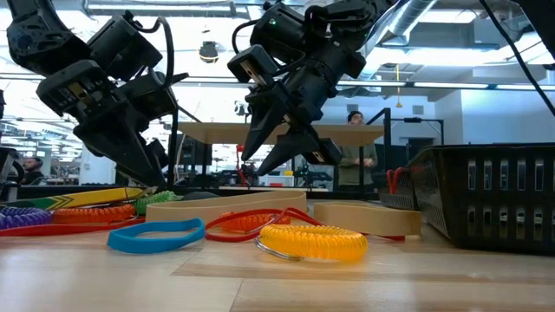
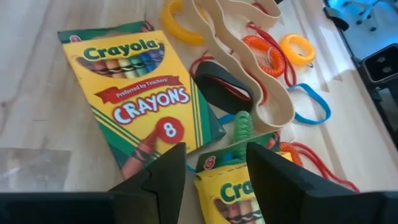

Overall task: Pick & Place Office Desk Supplies
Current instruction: Put the left crayon box into the bottom right black bin

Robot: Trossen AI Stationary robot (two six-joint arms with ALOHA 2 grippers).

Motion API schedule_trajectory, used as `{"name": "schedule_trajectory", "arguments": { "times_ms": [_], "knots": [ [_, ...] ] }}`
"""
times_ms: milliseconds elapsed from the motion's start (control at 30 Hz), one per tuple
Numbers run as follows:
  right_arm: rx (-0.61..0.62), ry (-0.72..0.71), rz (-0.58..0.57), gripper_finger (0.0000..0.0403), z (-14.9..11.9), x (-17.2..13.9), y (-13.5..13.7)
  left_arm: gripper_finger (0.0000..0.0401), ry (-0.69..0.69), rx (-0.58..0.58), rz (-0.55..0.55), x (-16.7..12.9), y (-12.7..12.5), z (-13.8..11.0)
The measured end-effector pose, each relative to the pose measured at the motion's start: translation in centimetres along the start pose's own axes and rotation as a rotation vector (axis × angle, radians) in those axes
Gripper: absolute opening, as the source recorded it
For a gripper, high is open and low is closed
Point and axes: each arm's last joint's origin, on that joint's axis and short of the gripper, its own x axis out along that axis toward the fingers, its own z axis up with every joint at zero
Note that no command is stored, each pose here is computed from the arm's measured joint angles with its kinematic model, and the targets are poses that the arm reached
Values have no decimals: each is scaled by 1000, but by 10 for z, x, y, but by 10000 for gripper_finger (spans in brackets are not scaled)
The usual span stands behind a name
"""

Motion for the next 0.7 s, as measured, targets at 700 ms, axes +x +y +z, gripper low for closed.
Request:
{"name": "schedule_trajectory", "arguments": {
  "times_ms": [700],
  "knots": [
    [-5, 11, 1, 120, -3, 1, 2, 164, 40, -32, -28, 15, 2, -9]
  ]
}}
